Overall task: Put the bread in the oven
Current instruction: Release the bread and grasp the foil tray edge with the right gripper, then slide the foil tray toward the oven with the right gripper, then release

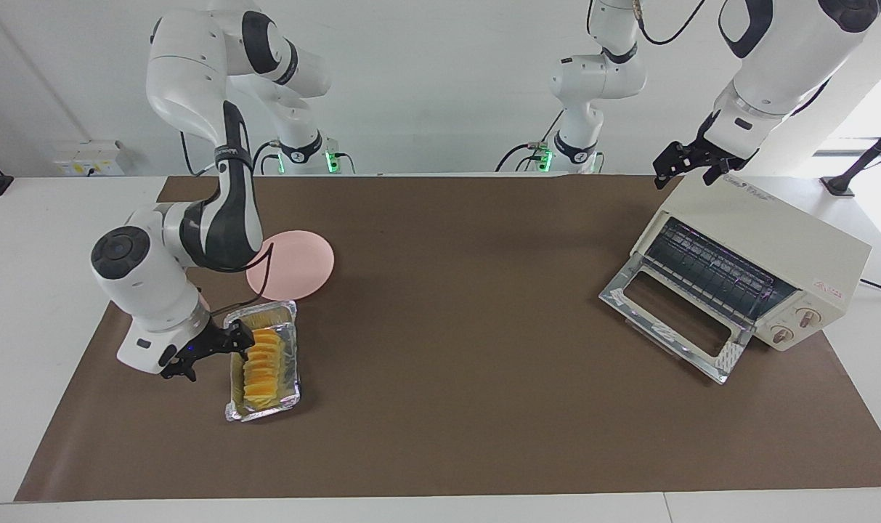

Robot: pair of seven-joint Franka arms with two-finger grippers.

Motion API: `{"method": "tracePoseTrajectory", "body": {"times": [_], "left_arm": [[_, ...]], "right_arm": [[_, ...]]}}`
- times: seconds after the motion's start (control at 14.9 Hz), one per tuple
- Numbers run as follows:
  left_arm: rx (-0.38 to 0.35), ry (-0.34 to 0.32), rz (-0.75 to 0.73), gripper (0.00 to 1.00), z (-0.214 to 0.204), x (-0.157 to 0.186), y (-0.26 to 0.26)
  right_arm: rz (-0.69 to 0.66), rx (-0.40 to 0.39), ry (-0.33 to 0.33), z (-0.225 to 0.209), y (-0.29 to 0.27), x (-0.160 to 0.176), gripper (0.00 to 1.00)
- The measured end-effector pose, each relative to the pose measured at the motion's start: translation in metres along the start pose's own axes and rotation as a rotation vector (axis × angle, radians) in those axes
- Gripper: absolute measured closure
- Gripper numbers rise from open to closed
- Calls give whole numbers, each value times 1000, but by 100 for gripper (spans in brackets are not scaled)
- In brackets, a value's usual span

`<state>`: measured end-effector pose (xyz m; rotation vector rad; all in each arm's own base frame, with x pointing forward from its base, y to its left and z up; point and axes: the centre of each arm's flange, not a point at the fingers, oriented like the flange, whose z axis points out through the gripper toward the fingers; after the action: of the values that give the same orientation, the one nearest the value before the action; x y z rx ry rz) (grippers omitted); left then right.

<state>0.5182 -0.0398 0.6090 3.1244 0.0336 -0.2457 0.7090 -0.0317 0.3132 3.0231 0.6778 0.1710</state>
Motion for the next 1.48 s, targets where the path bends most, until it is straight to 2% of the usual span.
{"method": "tracePoseTrajectory", "body": {"times": [0.07, 0.13, 0.2, 0.54, 0.67, 0.94, 1.14, 1.35, 1.48], "left_arm": [[0, 0, 0, 0, 0, 0, 0], [0, 0, 0, 0, 0, 0, 0], [0, 0, 0, 0, 0, 0, 0], [0, 0, 0, 0, 0, 0, 0], [0, 0, 0, 0, 0, 0, 0], [0, 0, 0, 0, 0, 0, 0], [0, 0, 0, 0, 0, 0, 0], [0, 0, 0, 0, 0, 0, 0], [0, 0, 0, 0, 0, 0, 0]], "right_arm": [[-3, -2, 6, 5, -3, -1, 17], [-4, -2, 7, 7, -4, -2, 17], [-5, -1, 7, 6, -5, -2, 22], [-7, 1, 8, 1, -8, -2, 78], [-3, 9, -8, 1, -9, -3, 97], [12, 42, -75, -29, -14, -3, 98], [72, 83, -146, -96, -50, 17, 98], [165, 104, -167, -163, -157, 52, 98], [217, 107, -163, -172, -247, 70, 98]]}}
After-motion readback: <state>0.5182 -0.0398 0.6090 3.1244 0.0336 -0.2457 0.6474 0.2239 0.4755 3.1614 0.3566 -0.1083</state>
